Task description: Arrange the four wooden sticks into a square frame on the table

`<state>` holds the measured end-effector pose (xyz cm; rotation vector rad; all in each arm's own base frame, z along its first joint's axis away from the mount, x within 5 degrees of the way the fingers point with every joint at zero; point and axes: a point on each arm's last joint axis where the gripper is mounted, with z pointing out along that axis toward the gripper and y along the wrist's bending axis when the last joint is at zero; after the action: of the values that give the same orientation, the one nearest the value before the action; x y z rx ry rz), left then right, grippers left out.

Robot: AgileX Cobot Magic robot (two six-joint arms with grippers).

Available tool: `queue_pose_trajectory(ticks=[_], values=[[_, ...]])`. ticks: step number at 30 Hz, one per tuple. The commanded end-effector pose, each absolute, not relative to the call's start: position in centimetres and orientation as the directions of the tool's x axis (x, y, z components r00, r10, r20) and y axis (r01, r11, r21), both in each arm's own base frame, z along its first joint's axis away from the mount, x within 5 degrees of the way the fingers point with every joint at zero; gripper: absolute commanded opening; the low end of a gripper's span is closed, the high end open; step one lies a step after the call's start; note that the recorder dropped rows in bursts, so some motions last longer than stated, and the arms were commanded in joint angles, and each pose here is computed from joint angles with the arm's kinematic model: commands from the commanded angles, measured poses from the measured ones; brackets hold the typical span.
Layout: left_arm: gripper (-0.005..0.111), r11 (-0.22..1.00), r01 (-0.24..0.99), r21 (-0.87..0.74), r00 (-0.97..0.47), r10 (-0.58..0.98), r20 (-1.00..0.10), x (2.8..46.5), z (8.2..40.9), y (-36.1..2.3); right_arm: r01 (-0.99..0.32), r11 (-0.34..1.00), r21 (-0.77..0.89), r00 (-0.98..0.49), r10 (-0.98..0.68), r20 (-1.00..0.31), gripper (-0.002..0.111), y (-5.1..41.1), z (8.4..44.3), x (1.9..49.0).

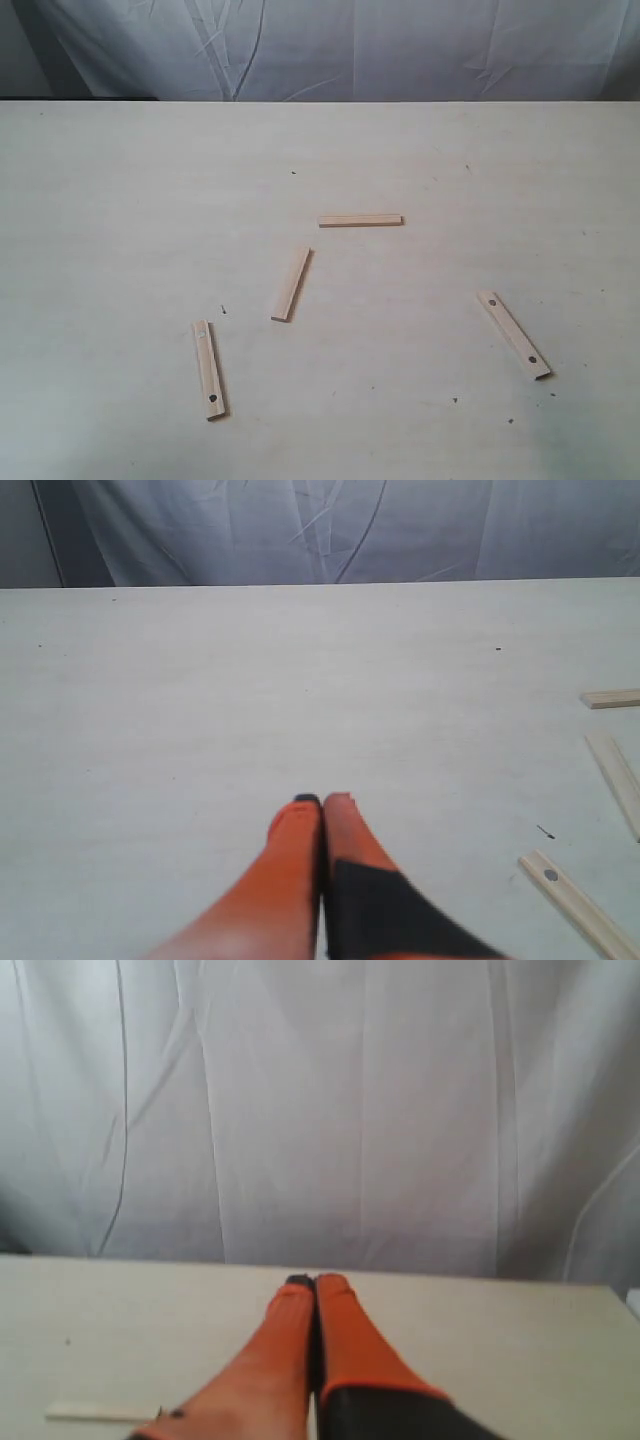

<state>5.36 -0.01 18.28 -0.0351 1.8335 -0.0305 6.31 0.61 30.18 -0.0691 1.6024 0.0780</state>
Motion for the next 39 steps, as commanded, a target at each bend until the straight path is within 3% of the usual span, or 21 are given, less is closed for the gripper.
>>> queue_pose_trajectory(ticks=[1,14,22,32,36,39], values=[[0.000,0.999,0.000,-0.048,-0.245,-0.046,-0.968,5.4,18.3,-0.1,-0.096,0.995,-0.006,-0.282,-0.033,-0.959,-0.001,0.8,31.1,8.2],[0.000,0.999,0.000,-0.048,-0.245,-0.046,-0.968,5.4,18.3,-0.1,-0.095,0.994,0.053,-0.454,0.004,-0.891,-0.001,1.3,30.0,11.7],[0.000,0.999,0.000,-0.048,-0.245,-0.046,-0.968,5.4,18.3,-0.1,-0.086,0.994,0.070,-0.707,-0.011,-0.707,-0.001,1.6,26.7,13.9],[0.000,1.000,-0.001,-0.030,-0.245,-0.029,-0.969,5.4,18.3,0.0,-0.063,0.980,0.187,-0.836,0.050,-0.546,-0.001,2.6,24.0,16.2],[0.000,1.000,-0.003,0.012,-0.194,0.011,-0.981,5.5,18.8,0.1,-0.089,0.975,0.205,-0.860,0.029,-0.510,-0.001,3.0,23.4,17.2],[0.000,1.000,0.002,0.012,-0.076,0.012,-0.997,5.6,19.8,0.0,-0.088,0.972,0.217,-0.878,0.027,-0.478,-0.001,3.3,23.1,18.3]])
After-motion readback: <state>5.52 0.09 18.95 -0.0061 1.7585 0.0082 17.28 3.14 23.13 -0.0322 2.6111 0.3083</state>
